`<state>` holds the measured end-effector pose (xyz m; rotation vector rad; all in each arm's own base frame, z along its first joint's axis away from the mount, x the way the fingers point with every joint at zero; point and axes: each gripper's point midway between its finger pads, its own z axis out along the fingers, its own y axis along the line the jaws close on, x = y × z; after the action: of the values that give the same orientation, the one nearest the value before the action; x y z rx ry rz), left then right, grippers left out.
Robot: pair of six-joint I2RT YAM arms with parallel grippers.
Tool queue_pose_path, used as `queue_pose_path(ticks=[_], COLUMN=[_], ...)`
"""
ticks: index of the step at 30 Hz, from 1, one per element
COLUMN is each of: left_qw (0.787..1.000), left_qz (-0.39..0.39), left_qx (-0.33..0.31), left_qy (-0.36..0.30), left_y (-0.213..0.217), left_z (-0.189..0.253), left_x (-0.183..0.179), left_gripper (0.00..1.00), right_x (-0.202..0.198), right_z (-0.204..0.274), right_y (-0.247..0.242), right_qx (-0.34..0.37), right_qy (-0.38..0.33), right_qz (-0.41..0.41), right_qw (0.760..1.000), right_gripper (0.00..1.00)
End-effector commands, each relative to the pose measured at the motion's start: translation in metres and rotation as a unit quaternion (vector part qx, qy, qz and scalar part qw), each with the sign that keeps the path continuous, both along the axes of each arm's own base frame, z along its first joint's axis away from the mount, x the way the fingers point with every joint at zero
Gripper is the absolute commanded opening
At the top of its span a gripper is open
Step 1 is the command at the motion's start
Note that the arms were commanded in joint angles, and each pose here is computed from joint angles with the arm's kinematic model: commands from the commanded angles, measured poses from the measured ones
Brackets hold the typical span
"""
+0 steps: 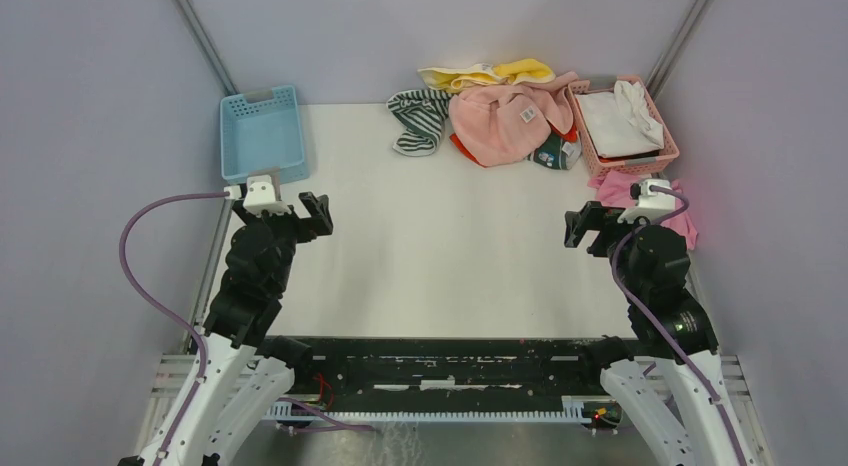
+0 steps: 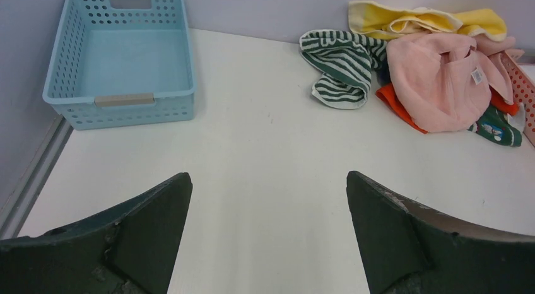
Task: Roll the towels
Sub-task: Pick up the towel at the corner of the board.
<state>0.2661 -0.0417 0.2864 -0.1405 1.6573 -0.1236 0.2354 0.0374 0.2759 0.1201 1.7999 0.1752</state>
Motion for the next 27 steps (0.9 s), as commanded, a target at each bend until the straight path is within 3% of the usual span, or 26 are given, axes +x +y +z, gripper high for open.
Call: queue_pose_path(ticks=[1,17,21,27], left_qw=[1.0,1.0,0.999,0.999], left_qz=[-0.009,-0.028,-0.037,-0.052], left_qx=[0.006,0.007,0.007,0.01], left_qy=[-0.014,-0.013,-0.008,0.004], left_y=[-0.002,-0.009,-0.013,-0.019], left_z=[0.006,0.006,0.004,-0.002], left_x=[0.0,0.001,0.002,0.005], left_gripper=[0.99,0.99,0.99,0.99], right_x=[0.003,0.022,0.057,0.138], right_z=[0.01,-0.001,-0.018,-0.036], right_y=[0.003,0.03,0.054,0.075], right_qx=[0.002,0.018,0.026,0.02], right_qy=[-0.024,-0.016,0.039,0.047], right_qz=[0.009,0.062,0.095,0.092], right_qw=[1.0,0.998,0.994,0.994], right_gripper=[1.0,1.0,1.0,1.0])
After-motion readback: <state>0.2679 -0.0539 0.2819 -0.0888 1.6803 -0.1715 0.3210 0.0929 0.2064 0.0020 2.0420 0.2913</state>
